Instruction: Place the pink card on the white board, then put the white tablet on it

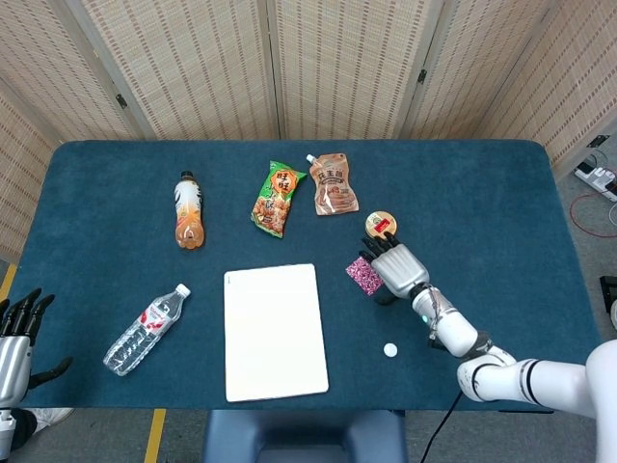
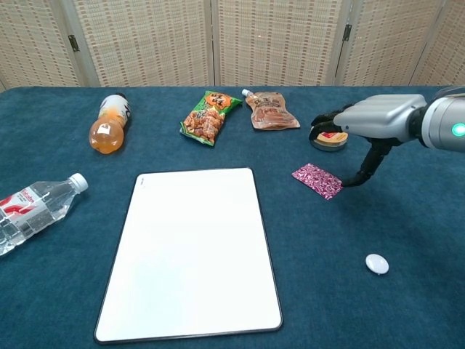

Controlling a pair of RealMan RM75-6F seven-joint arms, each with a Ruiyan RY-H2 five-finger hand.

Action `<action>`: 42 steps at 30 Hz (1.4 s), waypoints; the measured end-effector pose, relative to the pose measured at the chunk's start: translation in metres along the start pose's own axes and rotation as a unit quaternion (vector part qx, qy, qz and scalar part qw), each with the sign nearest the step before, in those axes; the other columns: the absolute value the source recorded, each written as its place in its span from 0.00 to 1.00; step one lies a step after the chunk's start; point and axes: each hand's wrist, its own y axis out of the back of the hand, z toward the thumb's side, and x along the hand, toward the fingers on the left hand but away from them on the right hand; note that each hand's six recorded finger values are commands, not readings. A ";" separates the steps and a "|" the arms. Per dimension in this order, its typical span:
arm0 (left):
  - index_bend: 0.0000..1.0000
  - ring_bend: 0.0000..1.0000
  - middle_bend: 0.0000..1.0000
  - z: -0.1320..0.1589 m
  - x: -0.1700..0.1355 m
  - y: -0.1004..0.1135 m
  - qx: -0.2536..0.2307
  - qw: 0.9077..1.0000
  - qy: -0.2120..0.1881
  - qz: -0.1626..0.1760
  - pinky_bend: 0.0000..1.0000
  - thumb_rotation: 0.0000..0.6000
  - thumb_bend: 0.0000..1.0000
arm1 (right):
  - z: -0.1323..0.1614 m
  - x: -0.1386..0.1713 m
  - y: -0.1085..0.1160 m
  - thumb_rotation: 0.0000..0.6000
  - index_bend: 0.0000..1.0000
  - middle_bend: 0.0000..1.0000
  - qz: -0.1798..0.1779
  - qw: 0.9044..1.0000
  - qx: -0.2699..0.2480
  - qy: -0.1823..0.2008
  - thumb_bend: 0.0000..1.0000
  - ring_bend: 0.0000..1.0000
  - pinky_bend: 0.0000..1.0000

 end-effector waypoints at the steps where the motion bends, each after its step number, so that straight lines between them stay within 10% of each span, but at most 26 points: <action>1: 0.14 0.14 0.08 0.001 0.000 0.000 0.000 1.000 -0.001 0.000 0.00 1.00 0.18 | -0.002 0.000 0.000 0.97 0.04 0.01 -0.002 1.000 0.012 -0.001 0.25 0.00 0.00; 42: 0.14 0.14 0.08 0.001 -0.002 0.001 0.000 1.000 0.005 -0.004 0.00 1.00 0.18 | 0.020 -0.053 -0.029 1.00 0.18 0.03 0.025 0.998 0.049 0.038 0.26 0.00 0.00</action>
